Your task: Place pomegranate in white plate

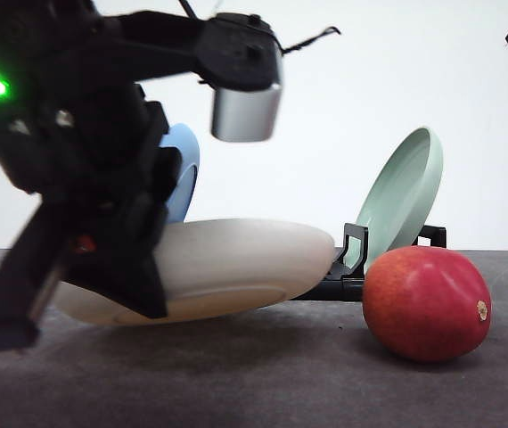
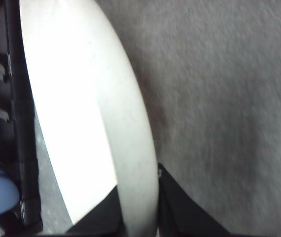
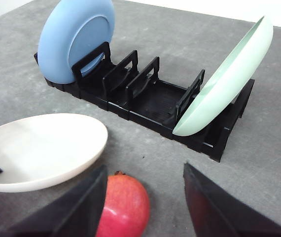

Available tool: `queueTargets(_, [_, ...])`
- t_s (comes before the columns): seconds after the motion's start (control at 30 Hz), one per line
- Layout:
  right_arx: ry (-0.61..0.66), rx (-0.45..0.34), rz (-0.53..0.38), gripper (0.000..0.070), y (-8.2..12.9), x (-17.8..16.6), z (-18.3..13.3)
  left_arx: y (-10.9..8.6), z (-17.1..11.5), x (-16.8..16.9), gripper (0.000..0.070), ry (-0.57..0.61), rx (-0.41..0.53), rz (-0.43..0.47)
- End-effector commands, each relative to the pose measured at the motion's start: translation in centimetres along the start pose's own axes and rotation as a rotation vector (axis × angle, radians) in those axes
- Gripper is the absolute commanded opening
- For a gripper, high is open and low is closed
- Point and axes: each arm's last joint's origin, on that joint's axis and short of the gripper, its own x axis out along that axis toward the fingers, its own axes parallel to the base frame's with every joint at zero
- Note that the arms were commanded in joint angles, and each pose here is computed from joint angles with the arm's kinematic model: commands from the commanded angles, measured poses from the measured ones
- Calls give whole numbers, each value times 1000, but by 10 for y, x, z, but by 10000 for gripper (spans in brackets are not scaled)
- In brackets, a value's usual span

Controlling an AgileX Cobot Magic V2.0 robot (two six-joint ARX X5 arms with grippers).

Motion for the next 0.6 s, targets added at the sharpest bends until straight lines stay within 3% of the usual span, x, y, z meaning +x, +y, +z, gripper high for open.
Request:
queueTargets(0.0, [-21, 1, 7, 308, 1, -2, 5, -2, 7, 2, 10, -21, 17, -1])
queueTargets(0.3, [-30, -2, 7, 308, 1, -2, 6, -2, 9, 3, 49, -28, 15, 2])
queueTargets(0.47, [-32, -2, 7, 308, 1, -2, 6, -5, 10, 2, 277, -36, 17, 0])
queueTargets(0.57, [-35, -3, 7, 308, 1, -2, 6, -6, 12, 0, 323, -44, 10, -2])
